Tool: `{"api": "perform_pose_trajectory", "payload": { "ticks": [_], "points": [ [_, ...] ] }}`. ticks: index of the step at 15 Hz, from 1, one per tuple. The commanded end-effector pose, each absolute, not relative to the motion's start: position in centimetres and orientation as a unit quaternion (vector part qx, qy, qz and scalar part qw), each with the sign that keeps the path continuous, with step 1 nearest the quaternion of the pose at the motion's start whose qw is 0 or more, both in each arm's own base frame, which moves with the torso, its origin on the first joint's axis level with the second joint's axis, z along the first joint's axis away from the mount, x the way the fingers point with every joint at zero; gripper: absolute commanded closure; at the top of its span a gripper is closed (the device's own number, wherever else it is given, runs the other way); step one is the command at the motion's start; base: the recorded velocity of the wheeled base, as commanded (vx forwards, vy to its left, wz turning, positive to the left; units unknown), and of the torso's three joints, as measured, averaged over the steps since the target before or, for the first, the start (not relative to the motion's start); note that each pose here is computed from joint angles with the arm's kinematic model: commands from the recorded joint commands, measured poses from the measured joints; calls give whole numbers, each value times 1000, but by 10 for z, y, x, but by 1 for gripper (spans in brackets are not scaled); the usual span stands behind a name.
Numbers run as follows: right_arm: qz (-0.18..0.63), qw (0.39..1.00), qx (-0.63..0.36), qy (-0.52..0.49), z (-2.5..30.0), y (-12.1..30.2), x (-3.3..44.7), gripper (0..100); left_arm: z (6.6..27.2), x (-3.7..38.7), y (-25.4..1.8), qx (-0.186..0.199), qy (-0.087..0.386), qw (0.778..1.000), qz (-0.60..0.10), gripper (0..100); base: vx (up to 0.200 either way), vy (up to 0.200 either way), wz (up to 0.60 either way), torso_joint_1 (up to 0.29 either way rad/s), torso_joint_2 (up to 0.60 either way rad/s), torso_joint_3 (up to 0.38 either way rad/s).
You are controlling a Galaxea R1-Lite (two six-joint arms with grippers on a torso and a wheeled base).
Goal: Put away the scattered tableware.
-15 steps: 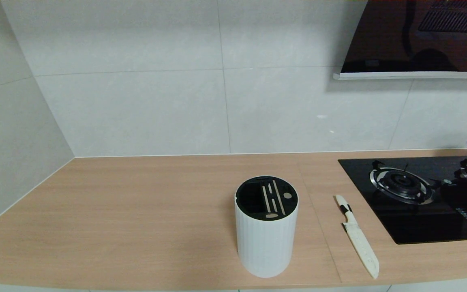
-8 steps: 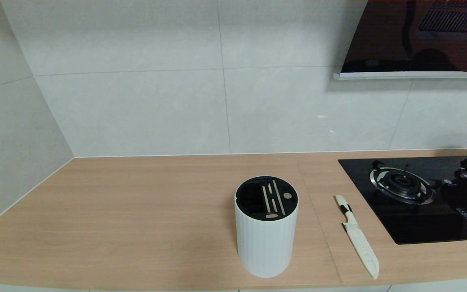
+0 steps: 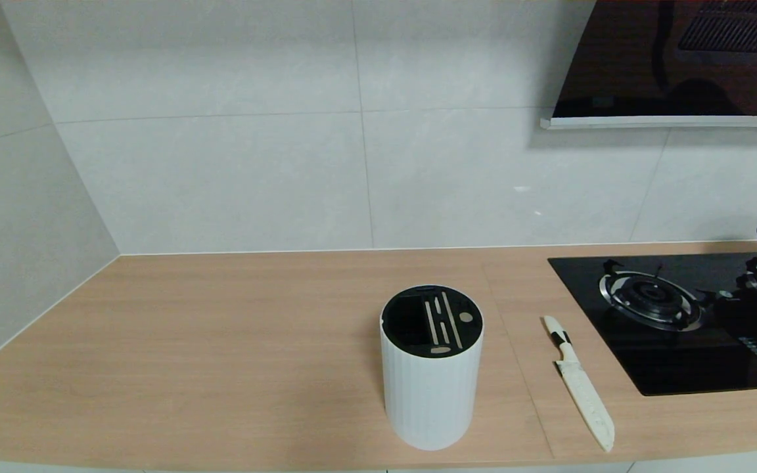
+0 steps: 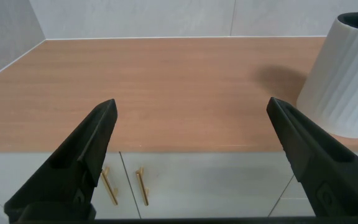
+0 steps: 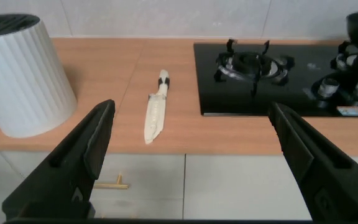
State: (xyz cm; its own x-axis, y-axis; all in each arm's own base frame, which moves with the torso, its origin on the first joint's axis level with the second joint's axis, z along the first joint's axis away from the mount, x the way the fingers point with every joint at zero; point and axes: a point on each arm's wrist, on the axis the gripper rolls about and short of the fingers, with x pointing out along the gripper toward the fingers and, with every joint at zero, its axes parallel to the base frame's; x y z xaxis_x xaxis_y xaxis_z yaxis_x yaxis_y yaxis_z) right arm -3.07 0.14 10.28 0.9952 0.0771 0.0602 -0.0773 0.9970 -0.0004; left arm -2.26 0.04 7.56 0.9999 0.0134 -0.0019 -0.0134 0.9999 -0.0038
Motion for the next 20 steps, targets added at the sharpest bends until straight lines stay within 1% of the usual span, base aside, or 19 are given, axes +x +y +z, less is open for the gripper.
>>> {"api": "perform_pose_trajectory", "payload": {
  "ticks": [1,2,5,7,10,14,16,20],
  "points": [
    [75,997,10,24,120,3,-24,0,76,-23,0,-2,1,1000,7,0,0,0,0,0,0,0],
    [75,996,11,46,119,3,-20,0,76,-23,0,-2,1,1000,7,0,0,0,0,0,0,0],
    [81,982,15,169,119,4,9,0,76,-23,0,-2,1,1000,7,0,0,0,0,0,0,0],
    [104,970,-8,221,121,5,27,0,76,-23,0,-2,1,1000,7,0,0,0,0,0,0,0],
    [109,953,-12,283,122,6,64,0,76,-23,0,-2,2,1000,7,0,0,0,0,0,0,0],
    [126,946,-17,300,120,13,112,0,76,-23,0,-2,1,1000,7,0,0,0,0,0,0,0],
    [122,945,-24,303,116,16,130,0,76,-23,0,-2,1,1000,7,0,0,0,0,0,0,0],
    [131,952,-49,272,111,38,180,0,76,-23,0,-2,1,1000,7,0,0,0,0,0,0,0]
  ]
}}
